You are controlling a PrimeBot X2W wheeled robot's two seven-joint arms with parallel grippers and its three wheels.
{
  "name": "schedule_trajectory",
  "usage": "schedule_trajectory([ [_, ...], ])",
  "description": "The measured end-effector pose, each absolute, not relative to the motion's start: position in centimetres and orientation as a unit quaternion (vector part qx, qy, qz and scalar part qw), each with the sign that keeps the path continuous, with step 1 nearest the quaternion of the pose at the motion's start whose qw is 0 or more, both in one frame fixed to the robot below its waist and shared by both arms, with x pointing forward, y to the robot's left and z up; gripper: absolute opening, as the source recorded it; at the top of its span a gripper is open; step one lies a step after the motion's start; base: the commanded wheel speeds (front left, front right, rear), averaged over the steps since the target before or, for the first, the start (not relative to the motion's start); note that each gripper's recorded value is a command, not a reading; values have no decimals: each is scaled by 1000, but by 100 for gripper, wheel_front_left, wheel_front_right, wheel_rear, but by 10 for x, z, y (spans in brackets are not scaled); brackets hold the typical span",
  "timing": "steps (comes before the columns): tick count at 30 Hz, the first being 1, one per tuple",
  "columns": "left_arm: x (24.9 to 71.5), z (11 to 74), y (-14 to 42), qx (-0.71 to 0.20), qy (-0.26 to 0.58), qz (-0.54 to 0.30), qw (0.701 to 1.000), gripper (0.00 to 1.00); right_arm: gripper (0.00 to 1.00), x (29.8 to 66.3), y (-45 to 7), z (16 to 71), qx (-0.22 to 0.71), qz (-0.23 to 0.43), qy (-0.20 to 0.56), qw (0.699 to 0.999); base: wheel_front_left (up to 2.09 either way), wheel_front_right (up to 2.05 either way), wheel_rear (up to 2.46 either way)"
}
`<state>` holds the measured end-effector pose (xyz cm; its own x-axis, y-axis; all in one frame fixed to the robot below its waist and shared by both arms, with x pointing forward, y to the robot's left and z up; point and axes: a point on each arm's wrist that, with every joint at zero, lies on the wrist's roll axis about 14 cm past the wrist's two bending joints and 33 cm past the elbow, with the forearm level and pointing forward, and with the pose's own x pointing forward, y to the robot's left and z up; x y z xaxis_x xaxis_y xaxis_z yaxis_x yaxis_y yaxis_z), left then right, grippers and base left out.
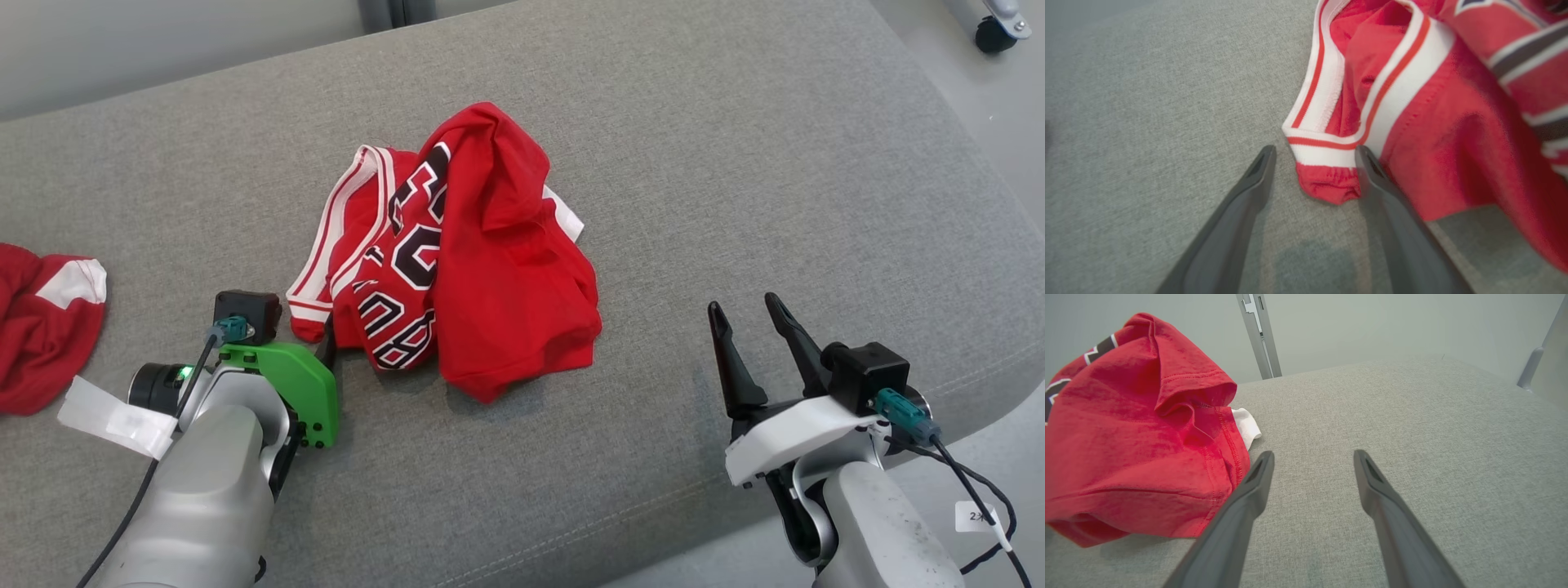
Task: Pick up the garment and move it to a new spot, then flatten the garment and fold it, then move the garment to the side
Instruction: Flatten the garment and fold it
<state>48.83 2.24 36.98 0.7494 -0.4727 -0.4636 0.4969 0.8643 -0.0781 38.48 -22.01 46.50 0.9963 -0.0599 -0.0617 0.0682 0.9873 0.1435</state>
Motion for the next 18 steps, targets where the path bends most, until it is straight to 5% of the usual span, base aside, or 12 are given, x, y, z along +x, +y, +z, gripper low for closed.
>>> schedule_trajectory([
  [1,487,368,20,24,247,-260,933,42,100,384,-221,465,73,-34,29,996,0,0,0],
  [2,487,368,19,25,249,-262,932,0,100,384,-222,465,73,-35,28,996,0,0,0],
  [18,481,402,20,7,189,-258,947,0,100,388,-197,465,87,-2,28,996,0,0,0],
])
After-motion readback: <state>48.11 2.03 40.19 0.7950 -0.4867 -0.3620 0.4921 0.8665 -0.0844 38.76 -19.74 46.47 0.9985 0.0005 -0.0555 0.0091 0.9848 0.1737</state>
